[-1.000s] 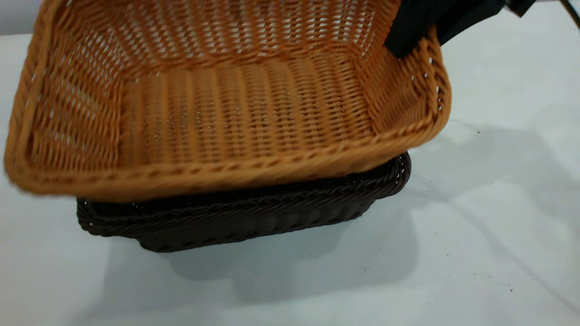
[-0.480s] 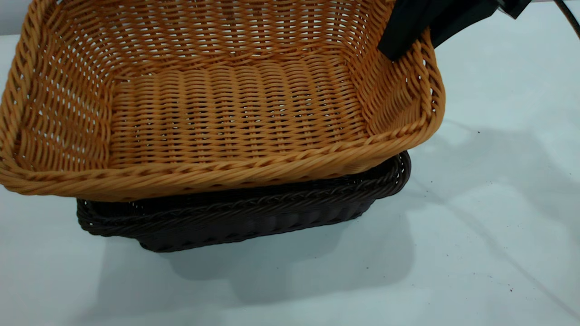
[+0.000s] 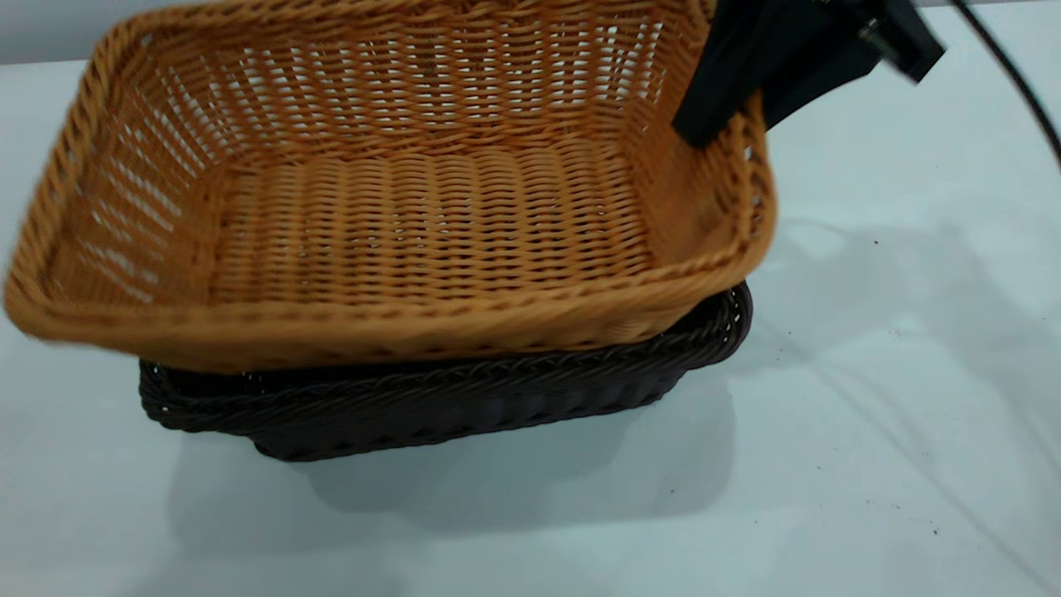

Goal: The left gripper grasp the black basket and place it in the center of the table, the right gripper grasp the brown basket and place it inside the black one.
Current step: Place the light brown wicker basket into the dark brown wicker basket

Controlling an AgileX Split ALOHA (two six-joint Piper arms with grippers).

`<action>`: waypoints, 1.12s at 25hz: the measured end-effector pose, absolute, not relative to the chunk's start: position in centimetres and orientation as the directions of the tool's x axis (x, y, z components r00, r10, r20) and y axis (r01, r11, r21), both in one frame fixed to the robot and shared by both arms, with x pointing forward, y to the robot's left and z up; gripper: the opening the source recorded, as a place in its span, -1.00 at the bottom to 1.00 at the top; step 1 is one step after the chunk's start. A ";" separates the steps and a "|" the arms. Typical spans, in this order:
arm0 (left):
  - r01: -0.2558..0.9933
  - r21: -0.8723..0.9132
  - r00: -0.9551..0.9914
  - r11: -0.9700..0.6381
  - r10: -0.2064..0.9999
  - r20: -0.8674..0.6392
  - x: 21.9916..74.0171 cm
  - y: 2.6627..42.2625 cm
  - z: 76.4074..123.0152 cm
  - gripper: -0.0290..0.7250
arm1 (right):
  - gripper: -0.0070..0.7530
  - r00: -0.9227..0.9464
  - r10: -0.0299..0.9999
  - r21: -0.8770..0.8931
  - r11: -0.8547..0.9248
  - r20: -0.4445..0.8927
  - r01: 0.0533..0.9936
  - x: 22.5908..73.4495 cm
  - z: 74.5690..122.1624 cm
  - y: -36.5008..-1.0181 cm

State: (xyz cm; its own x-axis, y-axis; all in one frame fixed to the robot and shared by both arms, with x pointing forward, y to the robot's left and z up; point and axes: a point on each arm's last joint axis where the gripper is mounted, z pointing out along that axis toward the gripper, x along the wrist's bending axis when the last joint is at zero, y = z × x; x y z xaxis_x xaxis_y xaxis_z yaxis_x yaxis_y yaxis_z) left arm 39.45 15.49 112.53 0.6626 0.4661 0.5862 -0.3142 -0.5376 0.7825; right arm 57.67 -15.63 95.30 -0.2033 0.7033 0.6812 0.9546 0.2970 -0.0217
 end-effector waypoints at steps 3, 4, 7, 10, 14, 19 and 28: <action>-0.302 0.795 0.670 -0.526 0.477 0.569 39.4 15.5 112.5 0.52 | -0.67 -0.195 0.708 -0.036 0.298 0.679 0.954 57.8 94.5 -15.6; -0.294 0.803 0.674 -0.518 0.484 0.559 39.4 15.5 112.5 0.52 | -0.67 -0.192 0.709 -0.039 0.295 0.678 0.955 57.9 94.4 -15.6; -0.286 0.811 0.678 -0.511 0.490 0.548 39.4 15.5 112.6 0.52 | -0.67 -0.195 0.719 -0.042 0.297 0.667 0.954 58.0 93.9 -15.7; -0.286 0.811 0.678 -0.511 0.490 0.548 39.4 15.5 112.6 0.52 | -0.67 -0.203 0.750 -0.042 0.295 0.629 0.955 58.1 93.6 -16.0; -0.286 0.811 0.678 -0.511 0.490 0.548 39.4 15.5 112.6 0.52 | -0.68 -0.208 0.770 -0.047 0.295 0.603 0.954 58.1 93.4 -16.3; -0.286 0.811 0.677 -0.510 0.491 0.548 39.4 15.5 112.6 0.52 | -0.68 -0.169 0.778 -0.085 0.274 0.606 0.958 57.9 93.5 -16.3; -0.287 0.810 0.677 -0.511 0.491 0.549 39.4 15.5 112.6 0.52 | -0.68 -0.155 0.773 -0.090 0.264 0.615 0.960 57.9 93.5 -16.2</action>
